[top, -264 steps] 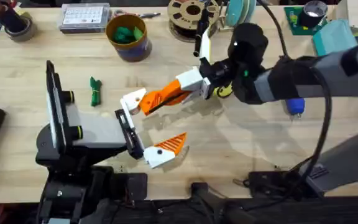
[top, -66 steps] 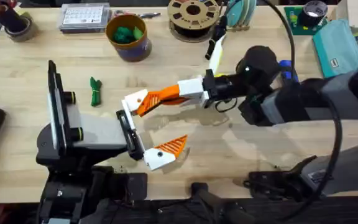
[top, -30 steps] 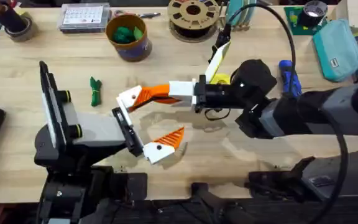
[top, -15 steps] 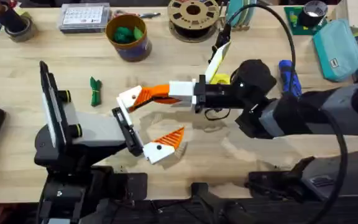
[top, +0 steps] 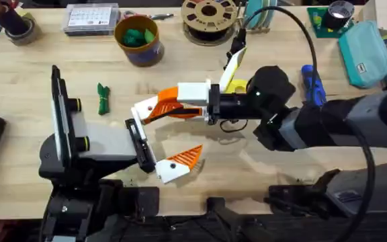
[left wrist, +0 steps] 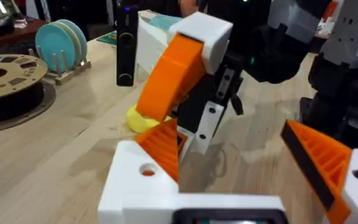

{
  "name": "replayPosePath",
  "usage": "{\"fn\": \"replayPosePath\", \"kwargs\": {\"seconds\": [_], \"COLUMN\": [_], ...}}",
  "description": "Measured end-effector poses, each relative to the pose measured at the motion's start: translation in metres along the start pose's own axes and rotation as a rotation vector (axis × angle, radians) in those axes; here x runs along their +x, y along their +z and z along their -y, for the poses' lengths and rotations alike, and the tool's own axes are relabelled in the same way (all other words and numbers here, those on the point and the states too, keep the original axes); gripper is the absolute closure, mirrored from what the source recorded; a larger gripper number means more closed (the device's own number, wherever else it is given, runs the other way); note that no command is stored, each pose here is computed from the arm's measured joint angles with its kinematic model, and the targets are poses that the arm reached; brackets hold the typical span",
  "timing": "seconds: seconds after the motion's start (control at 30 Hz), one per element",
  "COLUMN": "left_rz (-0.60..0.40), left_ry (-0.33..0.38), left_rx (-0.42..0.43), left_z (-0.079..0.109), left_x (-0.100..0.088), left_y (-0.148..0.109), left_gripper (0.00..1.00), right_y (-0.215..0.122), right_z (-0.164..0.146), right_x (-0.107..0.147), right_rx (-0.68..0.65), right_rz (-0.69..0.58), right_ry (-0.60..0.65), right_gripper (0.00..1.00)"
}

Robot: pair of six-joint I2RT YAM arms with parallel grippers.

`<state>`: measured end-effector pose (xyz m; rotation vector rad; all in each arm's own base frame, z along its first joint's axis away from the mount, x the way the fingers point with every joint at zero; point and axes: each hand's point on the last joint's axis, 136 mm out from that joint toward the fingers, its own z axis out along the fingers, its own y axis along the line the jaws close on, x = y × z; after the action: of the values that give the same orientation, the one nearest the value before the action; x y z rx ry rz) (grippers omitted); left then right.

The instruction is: Pick up the gripper from the table and insert it into the empty holder that is missing its gripper. Then pick up a screw, insert it into the mounting hole, and use the screwdriver to tighten it. Finally, clean up the table by picking up the vegetable and placing it into the bucket.

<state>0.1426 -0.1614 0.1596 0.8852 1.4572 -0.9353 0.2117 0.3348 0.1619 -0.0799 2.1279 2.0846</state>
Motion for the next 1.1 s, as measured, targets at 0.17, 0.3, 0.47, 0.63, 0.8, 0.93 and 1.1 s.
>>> {"fn": "replayPosePath", "kwargs": {"seconds": [0.17, 0.3, 0.47, 0.63, 0.8, 0.93, 1.1], "left_rz": [0.0, 0.0, 0.0, 0.0, 0.0, 0.0, 0.0], "left_ry": [0.0, -0.001, -0.001, -0.001, -0.001, 0.0, 0.0], "left_rx": [0.0, 0.0, 0.0, 0.0, 0.001, 0.002, 0.003], "left_z": [0.0, 0.0, 0.0, 0.0, 0.0, 0.0, 0.0], "left_x": [0.0, 0.0, 0.0, 0.0, 0.0, 0.0, 0.0], "left_y": [0.0, 0.0, 0.0, 0.0, 0.0, 0.0, 0.0], "left_gripper": [0.015, 0.015, 0.015, 0.015, 0.015, 0.015, 0.015], "right_y": [0.0, 0.0, -0.006, -0.029, -0.063, -0.092, -0.117], "right_z": [0.0, 0.0, 0.001, 0.005, -0.006, -0.009, -0.025], "right_x": [0.0, 0.0, -0.008, -0.031, -0.049, -0.054, -0.065], "right_rx": [0.0, 0.0, 0.001, 0.004, 0.003, 0.044, 0.054], "right_rz": [0.0, 0.0, 0.011, 0.043, 0.049, 0.015, -0.028], "right_ry": [0.0, -0.001, 0.0, 0.001, -0.023, 0.024, 0.017], "right_gripper": [0.006, 0.006, 0.006, 0.005, 0.005, 0.005, 0.005]}}
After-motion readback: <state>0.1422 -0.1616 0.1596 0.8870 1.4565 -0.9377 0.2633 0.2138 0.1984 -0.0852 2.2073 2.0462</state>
